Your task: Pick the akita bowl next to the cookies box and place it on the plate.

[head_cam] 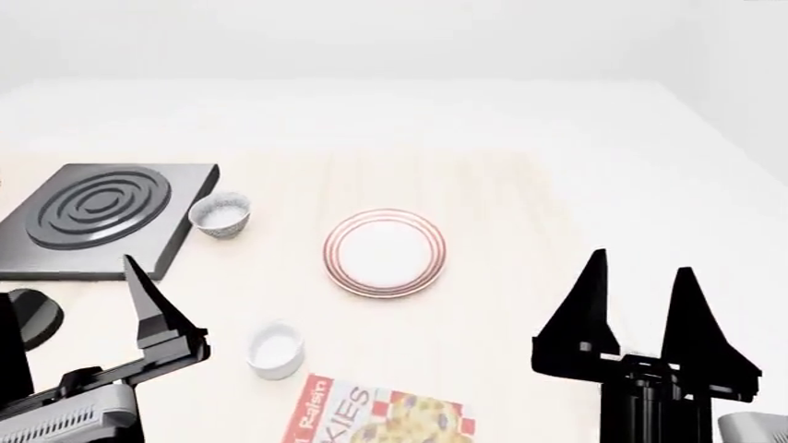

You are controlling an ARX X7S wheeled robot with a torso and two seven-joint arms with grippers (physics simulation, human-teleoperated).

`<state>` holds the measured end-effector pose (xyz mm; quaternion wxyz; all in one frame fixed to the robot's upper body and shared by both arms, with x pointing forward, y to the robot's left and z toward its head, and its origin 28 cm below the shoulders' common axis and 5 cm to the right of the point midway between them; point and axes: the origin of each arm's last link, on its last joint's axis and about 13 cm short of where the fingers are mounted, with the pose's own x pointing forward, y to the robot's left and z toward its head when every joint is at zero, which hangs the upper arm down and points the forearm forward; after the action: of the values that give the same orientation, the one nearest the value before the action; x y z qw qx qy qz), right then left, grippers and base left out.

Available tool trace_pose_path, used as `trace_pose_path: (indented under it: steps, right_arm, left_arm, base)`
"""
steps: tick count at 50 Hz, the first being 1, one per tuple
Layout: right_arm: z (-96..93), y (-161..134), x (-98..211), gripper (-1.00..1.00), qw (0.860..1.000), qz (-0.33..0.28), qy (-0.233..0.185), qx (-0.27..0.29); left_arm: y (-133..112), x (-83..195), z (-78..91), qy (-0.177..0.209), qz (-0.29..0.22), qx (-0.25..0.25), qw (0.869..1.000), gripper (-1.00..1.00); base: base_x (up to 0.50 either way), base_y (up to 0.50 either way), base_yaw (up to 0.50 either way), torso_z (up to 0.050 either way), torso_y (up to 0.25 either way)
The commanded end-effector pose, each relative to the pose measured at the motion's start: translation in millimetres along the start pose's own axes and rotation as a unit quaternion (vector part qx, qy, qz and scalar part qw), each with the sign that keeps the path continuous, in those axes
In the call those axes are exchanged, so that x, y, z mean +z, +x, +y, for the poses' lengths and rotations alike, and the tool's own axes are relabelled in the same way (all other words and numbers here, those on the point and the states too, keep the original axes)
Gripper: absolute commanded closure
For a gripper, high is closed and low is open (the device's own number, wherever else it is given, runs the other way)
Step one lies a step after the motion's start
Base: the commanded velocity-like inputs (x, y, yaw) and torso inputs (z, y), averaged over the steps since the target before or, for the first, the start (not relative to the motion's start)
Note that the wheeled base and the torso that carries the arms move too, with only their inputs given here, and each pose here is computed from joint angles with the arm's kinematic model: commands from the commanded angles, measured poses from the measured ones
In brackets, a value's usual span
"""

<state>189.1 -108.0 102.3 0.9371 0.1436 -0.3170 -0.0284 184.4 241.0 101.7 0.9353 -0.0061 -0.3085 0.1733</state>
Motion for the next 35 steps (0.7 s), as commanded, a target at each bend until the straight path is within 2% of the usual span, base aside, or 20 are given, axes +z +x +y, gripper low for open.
trace_pose_path:
  steps: [1,24,35]
  right_arm:
    - [-0.4,-0.3,0.6,-1.0,1.0,-0.004,-0.007,0.005]
    - [-0.4,-1.2,-0.5,-1.0,1.0,-0.005,-0.013,0.008]
    - [-0.4,-0.5,2.0,-1.0,1.0,-0.009,-0.015,0.006]
  left_arm:
    - [-0.4,-1.6,0.6,0.012,0.001,0.001,1.0,-1.0]
    - [-0.3,0.7,-0.1,0.007,0.002,-0.007,1.0,-1.0]
    - [-0.3,1.1,0.4,0.006,-0.003,-0.005,1.0,-1.0]
  base:
    - [0.5,0.0,0.0,0.0,0.0]
    - [0.5,0.0,0.0,0.0,0.001]
    - [0.02,0.0,0.0,0.0,0.0]
